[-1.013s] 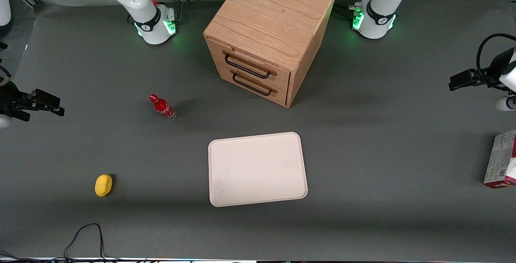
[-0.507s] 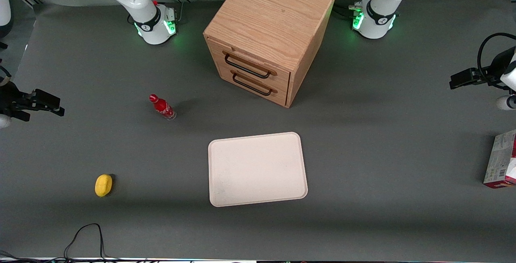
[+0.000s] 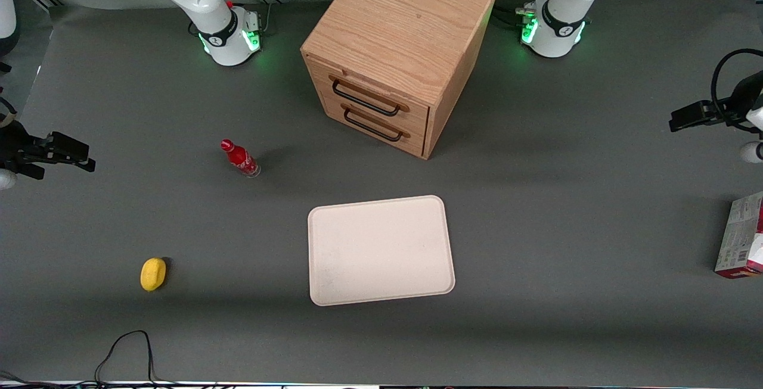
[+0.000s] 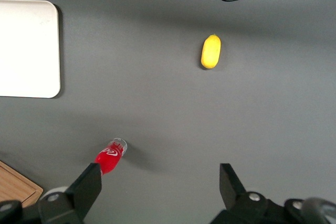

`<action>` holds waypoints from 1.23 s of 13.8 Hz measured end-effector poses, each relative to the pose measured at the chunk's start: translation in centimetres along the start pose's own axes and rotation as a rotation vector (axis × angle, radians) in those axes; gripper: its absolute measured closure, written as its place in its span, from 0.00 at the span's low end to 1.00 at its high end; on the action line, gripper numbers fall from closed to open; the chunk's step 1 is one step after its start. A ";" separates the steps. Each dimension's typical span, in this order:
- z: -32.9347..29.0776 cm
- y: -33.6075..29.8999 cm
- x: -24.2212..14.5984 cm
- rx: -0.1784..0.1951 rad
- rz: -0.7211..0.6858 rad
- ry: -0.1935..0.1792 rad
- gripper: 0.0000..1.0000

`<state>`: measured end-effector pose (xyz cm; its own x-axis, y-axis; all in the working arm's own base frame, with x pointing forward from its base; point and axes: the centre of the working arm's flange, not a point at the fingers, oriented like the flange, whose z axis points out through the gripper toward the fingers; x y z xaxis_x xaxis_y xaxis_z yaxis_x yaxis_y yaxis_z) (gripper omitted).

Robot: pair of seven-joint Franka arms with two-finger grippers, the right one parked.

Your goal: Place red cookie box on tray

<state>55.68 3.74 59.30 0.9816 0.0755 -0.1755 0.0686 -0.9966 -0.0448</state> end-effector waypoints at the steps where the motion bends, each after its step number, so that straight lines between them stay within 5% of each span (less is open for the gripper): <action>1: -0.1 -1.8 0.0 0.001 0.022 0.002 0.00; 6: 0.1 -16.1 1.0 0.035 0.197 0.004 0.00; 11: 3.0 -30.4 3.3 0.023 0.384 0.024 0.00; 17: 7.1 -34.2 6.7 0.035 0.449 0.058 0.00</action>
<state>58.67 38.56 52.64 0.9210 -0.3674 -0.1300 -0.3717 -0.9283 -0.0097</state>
